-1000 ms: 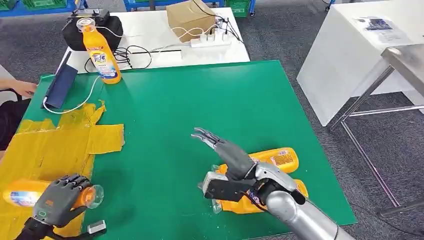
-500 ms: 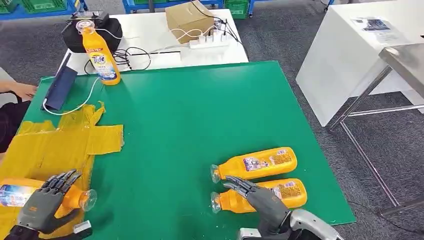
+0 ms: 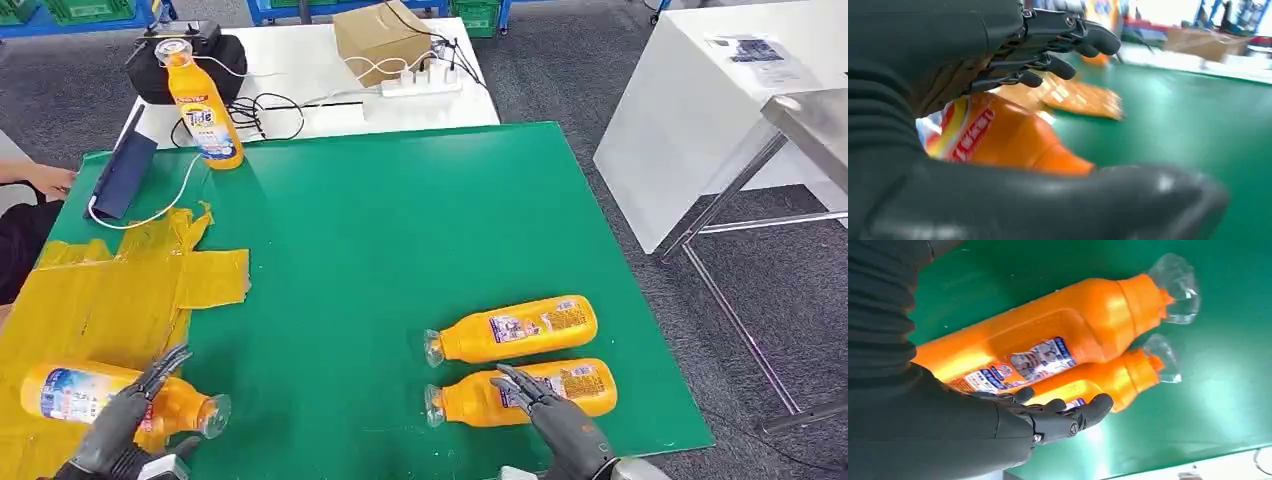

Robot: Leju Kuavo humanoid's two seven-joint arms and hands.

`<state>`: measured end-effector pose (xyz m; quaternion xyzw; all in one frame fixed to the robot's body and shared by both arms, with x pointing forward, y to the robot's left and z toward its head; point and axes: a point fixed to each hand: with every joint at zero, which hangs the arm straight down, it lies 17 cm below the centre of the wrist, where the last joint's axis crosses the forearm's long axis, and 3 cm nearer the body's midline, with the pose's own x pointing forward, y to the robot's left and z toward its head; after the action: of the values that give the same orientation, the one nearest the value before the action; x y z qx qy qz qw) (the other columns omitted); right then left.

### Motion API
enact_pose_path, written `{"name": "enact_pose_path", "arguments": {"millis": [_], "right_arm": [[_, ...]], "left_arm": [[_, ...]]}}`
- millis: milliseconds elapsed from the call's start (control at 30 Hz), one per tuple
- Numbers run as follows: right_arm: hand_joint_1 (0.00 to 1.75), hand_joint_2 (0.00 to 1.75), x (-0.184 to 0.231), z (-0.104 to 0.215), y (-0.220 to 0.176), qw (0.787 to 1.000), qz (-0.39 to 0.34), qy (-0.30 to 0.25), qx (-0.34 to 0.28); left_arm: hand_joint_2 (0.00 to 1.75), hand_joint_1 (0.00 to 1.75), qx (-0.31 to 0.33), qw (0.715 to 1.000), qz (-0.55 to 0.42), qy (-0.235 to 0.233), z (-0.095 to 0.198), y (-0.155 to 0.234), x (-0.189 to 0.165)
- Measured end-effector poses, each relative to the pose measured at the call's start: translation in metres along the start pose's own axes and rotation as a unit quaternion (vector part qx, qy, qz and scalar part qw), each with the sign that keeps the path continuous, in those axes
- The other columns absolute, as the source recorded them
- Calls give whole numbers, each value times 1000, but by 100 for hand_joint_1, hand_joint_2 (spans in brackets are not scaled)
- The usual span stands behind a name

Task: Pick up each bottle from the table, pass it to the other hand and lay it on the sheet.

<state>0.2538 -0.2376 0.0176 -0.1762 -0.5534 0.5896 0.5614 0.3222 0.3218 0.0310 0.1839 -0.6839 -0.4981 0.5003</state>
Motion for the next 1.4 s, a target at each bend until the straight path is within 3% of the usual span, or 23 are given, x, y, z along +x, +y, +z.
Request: {"name": "enact_pose_path", "arguments": {"millis": [167, 233, 500, 1000, 1400], "right_arm": [[0, 175, -9, 6, 6, 1000, 12, 27, -2], [0, 175, -11, 9, 8, 999, 15, 33, -3], [0, 175, -20, 15, 13, 998, 25, 56, 1], [0, 175, -37, 22, 12, 995, 45, 88, 4], [0, 175, -56, 15, -11, 988, 102, 113, -27]], "left_arm": [[0, 0, 53, 985, 163, -29, -8, 18, 35], [0, 0, 74, 979, 186, -36, -11, 29, 42], [0, 0, 114, 973, 196, -45, -14, 49, 52], [0, 0, 119, 970, 208, -49, -15, 49, 58], [0, 0, 117, 967, 219, -50, -11, 47, 63]]}}
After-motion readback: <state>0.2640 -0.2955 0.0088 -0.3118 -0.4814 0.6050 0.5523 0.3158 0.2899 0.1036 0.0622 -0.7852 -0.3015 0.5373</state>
